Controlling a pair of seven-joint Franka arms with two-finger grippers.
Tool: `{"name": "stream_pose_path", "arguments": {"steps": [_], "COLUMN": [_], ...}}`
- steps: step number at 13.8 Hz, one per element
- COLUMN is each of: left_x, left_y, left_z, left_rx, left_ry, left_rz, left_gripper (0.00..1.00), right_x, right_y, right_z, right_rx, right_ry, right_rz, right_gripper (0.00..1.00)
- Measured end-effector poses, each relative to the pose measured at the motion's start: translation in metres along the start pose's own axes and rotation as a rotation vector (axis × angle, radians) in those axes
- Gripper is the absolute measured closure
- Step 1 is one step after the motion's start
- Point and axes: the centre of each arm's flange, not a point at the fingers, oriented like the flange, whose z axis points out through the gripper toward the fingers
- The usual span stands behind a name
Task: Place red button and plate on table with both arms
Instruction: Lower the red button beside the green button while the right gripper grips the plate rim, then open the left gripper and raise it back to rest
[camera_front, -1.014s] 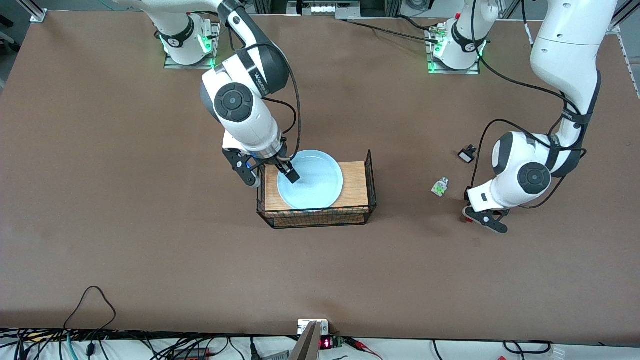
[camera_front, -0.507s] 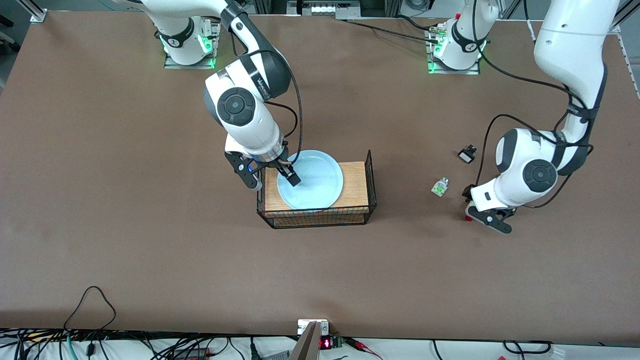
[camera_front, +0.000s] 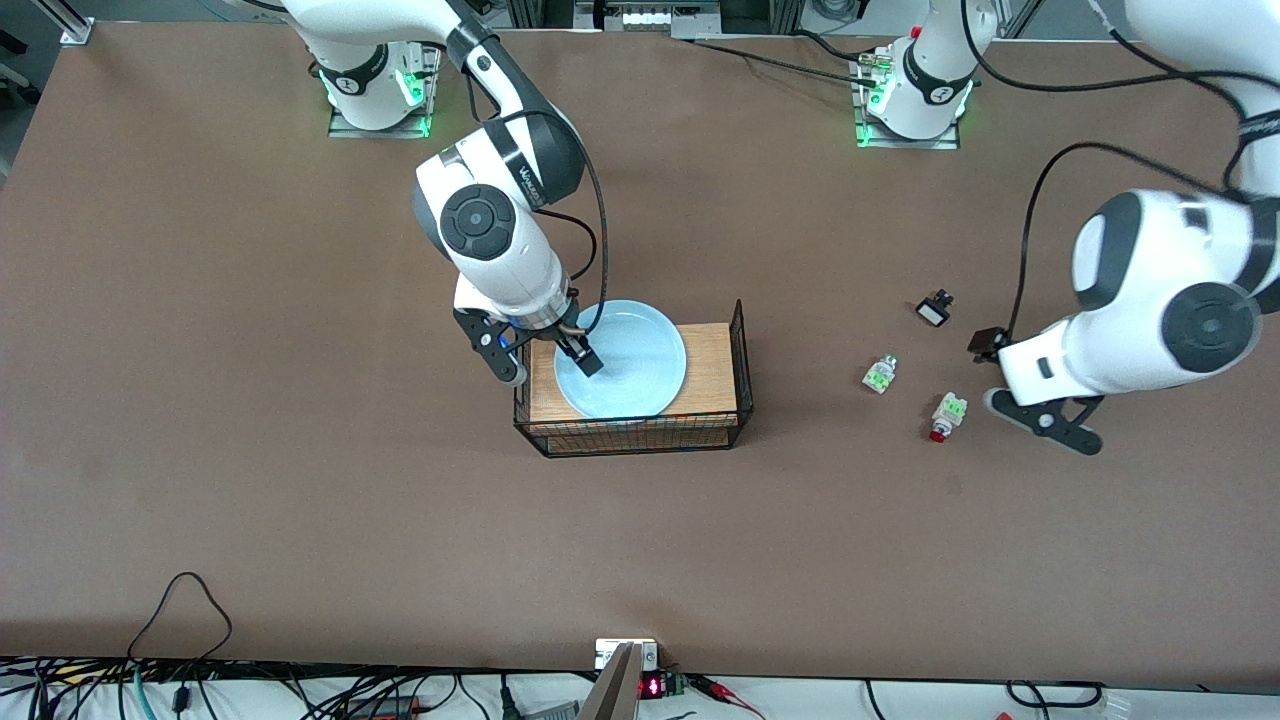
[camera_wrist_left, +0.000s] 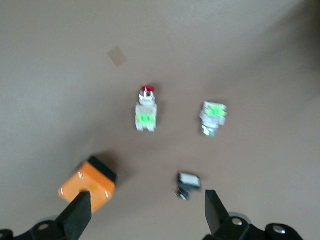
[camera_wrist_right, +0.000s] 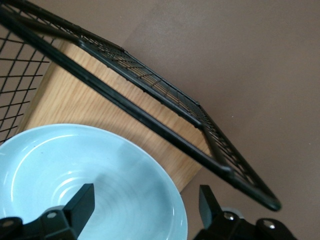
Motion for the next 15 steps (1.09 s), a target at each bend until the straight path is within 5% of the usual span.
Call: {"name": "stream_pose_path", "arguments": {"steps": [3,7,10,11,13,15], "left_x": [-0.025,-0.08,-0.108,-0.116,-0.124,-0.124], "left_y": [0.008,0.03,0.023,0.013,0.005,0.007], "left_z": [-0.062,-0.134,-0.13,-0.121,-0.11,-0.108], "left_rx": [-0.011,0.025,0.044,0.033,0.015,0.012], "left_ry": [-0.014,0.112,0.243,0.24,0.219,0.206], "left_rz": [-0.155,-0.339,-0.398,-0.42,-0.44,-0.436], "left_gripper": [0.0,0.0,0.0,0.0,0.0,0.0], "right_x": [-0.001,-0.005,-0.007,-0.007,-0.007,-0.007], "right_y": [0.0,-0.002,-0.003,-0.003,-0.003,-0.003], "right_z": [0.0,0.003,0.003,0.003,0.003,0.003], "right_rx": [0.001,0.007,0.014,0.015,0.015,0.015], "right_ry": [0.0,0.001,0.001,0.002,0.002,0.002], "right_rz": [0.0,-0.006,-0.009,-0.009,-0.008,-0.008], "right_gripper": [0.17,0.25,0.26,0.28,0.5,0.56]}}
